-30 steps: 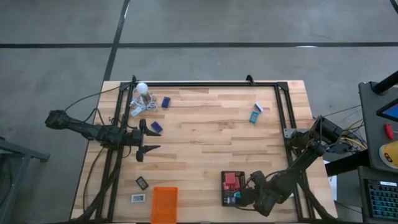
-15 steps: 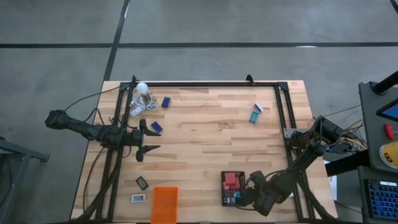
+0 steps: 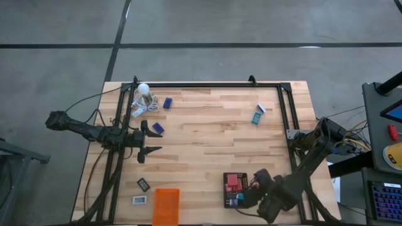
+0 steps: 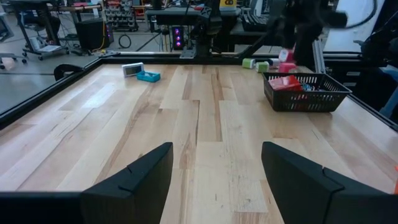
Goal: Pick & Place Office items
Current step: Put the pink white charger adapter into the black bin
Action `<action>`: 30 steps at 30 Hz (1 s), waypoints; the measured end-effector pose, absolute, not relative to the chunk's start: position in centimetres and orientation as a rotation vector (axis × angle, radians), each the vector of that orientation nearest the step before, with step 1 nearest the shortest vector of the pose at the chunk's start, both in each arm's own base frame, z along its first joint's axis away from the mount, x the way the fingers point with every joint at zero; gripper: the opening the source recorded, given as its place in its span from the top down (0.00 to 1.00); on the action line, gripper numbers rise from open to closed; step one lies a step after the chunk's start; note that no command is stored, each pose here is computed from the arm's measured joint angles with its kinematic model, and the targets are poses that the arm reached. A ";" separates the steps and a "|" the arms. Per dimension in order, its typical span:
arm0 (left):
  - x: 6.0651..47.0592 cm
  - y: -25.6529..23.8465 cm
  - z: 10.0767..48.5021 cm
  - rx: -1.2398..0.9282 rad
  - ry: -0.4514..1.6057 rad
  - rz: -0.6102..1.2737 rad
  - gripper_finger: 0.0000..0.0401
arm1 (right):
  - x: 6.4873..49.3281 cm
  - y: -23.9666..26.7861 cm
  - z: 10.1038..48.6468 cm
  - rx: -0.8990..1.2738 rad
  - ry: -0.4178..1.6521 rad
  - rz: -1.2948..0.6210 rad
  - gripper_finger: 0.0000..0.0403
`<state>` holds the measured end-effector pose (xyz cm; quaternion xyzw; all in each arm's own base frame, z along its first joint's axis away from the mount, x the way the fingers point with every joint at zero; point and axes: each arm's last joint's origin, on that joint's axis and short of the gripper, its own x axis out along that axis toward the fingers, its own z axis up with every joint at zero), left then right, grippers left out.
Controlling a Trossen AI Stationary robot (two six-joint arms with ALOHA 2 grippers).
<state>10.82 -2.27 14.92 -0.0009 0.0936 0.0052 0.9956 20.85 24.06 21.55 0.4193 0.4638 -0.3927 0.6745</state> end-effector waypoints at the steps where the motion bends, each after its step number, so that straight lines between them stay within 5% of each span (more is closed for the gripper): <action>1: 10.8 -2.3 14.9 -0.002 0.187 0.010 0.37 | 21.0 24.1 22.2 0.922 1.018 -0.866 0.64; 11: 10.8 -2.3 14.9 -0.002 0.188 0.010 0.37 | 23.3 23.1 24.5 0.790 0.962 -0.758 0.64; 30: 10.8 -2.3 14.9 -0.002 0.187 0.011 0.37 | 28.0 24.3 21.1 0.820 1.073 -0.488 0.64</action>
